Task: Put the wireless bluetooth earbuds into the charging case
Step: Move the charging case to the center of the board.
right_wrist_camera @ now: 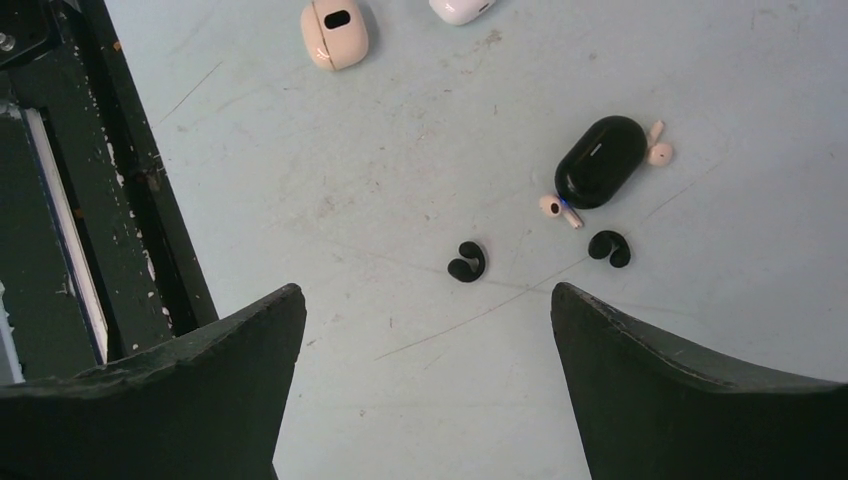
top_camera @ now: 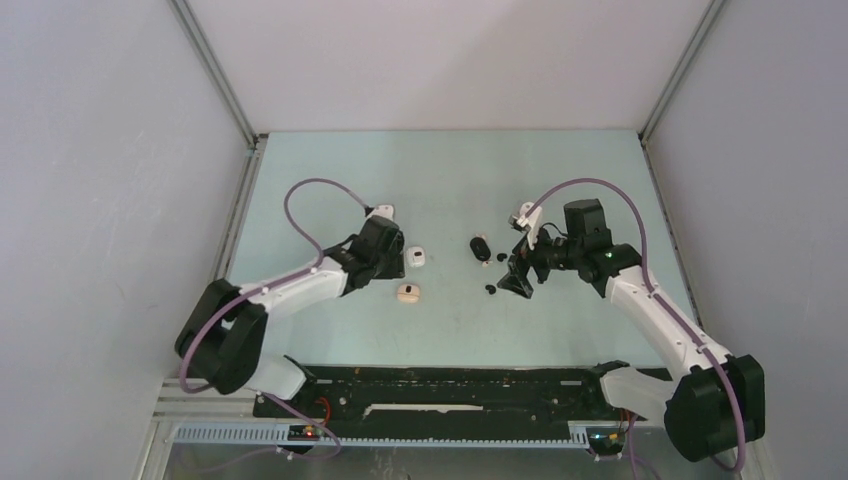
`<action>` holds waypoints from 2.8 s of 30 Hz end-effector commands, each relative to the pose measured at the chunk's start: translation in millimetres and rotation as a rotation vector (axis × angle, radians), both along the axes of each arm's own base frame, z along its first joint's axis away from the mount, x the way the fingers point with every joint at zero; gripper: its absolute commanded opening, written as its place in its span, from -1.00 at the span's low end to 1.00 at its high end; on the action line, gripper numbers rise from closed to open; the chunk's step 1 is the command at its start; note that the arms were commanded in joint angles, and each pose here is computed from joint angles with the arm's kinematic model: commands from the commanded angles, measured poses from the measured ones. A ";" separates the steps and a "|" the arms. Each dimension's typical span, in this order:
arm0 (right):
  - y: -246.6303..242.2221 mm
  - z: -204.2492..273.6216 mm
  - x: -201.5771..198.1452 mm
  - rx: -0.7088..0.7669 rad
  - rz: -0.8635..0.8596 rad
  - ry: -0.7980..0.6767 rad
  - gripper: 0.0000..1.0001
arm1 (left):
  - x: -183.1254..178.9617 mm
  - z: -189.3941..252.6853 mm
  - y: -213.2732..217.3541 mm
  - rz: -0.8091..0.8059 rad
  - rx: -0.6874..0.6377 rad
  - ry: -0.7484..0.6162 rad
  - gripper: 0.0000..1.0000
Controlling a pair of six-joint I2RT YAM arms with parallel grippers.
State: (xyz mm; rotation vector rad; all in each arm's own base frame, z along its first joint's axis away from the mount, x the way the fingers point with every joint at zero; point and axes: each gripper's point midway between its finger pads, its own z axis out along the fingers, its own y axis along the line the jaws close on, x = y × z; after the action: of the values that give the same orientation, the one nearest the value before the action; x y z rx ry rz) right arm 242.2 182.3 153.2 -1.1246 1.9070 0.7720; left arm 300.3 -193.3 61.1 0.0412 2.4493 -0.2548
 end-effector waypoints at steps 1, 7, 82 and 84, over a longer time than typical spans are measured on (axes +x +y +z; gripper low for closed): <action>16.8 0.6 -0.7 0.023 0.062 -0.025 0.86 | 4.4 15.9 17.6 0.044 -0.007 -0.179 0.01; 49.1 -19.9 8.7 -0.097 0.103 0.047 0.47 | 4.7 15.1 27.7 0.092 -0.112 -0.259 0.03; 162.8 -131.1 -56.0 -0.361 0.411 0.454 -0.31 | -69.4 -1.2 73.3 0.265 -0.216 -0.313 0.30; 170.1 -126.5 -43.7 -0.332 0.378 0.485 -0.31 | -70.7 -2.3 73.6 0.261 -0.217 -0.313 0.30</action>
State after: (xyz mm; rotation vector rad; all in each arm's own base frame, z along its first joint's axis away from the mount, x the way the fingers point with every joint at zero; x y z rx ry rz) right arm 158.5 331.3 17.8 -1.8309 2.2697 1.0368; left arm 222.5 -113.3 43.6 -0.3276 2.1267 -0.3194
